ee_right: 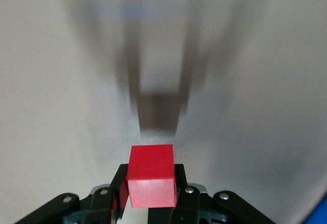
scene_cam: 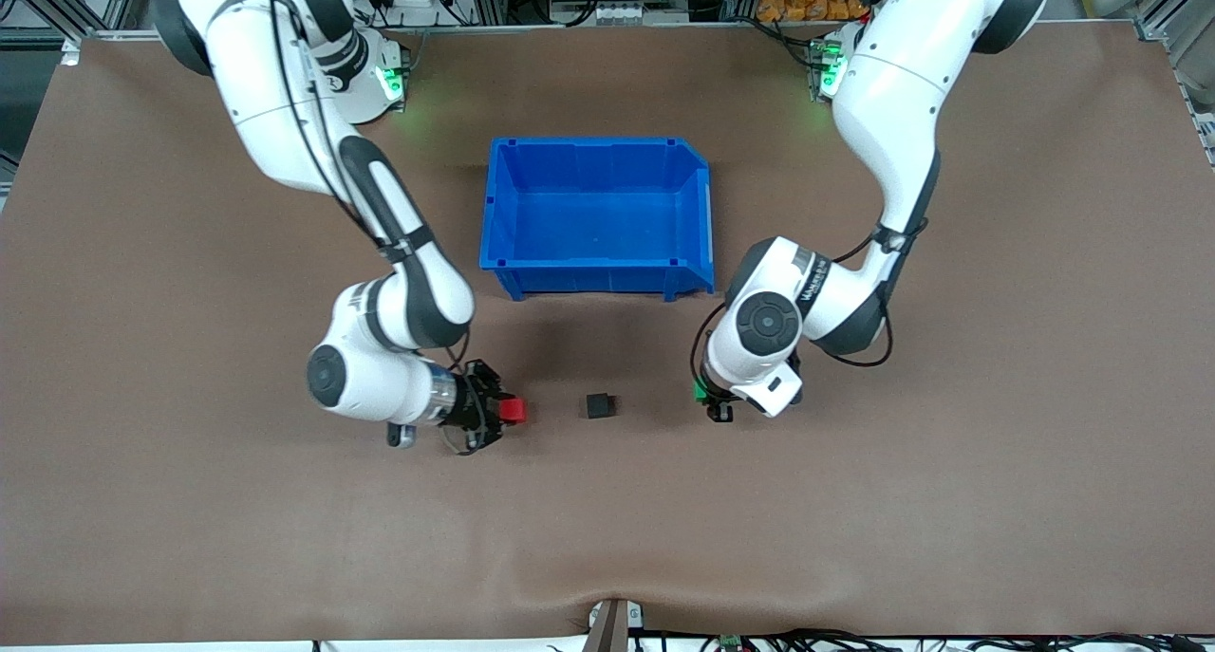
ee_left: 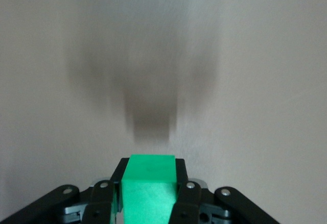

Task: Attach green and red cubes to black cube
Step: 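Press the red cube against the black cube with the right gripper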

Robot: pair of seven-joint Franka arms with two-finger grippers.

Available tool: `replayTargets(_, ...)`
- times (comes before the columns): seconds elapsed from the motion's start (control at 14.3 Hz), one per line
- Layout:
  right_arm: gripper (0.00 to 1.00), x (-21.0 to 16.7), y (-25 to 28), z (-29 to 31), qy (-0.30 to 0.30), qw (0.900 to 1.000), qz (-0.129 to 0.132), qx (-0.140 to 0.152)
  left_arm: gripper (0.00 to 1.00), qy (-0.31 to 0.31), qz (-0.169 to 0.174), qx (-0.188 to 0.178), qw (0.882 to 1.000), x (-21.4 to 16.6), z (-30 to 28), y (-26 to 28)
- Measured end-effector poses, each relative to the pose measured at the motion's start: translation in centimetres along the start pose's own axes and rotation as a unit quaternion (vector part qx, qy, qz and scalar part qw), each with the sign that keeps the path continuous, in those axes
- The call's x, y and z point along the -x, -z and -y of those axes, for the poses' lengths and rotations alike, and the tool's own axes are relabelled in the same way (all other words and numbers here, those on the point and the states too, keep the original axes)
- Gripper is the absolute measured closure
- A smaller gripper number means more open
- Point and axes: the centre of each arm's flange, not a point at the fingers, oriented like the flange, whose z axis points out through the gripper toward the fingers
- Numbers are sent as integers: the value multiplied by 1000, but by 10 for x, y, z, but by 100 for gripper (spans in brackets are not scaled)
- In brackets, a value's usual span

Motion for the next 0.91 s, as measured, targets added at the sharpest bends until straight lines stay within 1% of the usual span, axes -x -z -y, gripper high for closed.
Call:
replayTargets(0.07,60,9,-10,-3,-3,1000,-1,-8,60,6,2,1,1000,6,0,-2)
replayTargets(0.21,60,22,-27,-10,-8,1000,0,-16,60,15,5,5,1000,13,-1,-2)
replayTargets(0.56,60,43,-43,-13,-20,999,14,-21,60,20,18,20,999,19,-5,-3)
replayTargets(0.77,60,61,-57,-22,-25,999,16,-34,60,26,24,24,999,25,-4,-12)
replayTargets(0.91,60,73,-62,-27,-24,999,17,-34,60,33,30,27,999,34,0,-18)
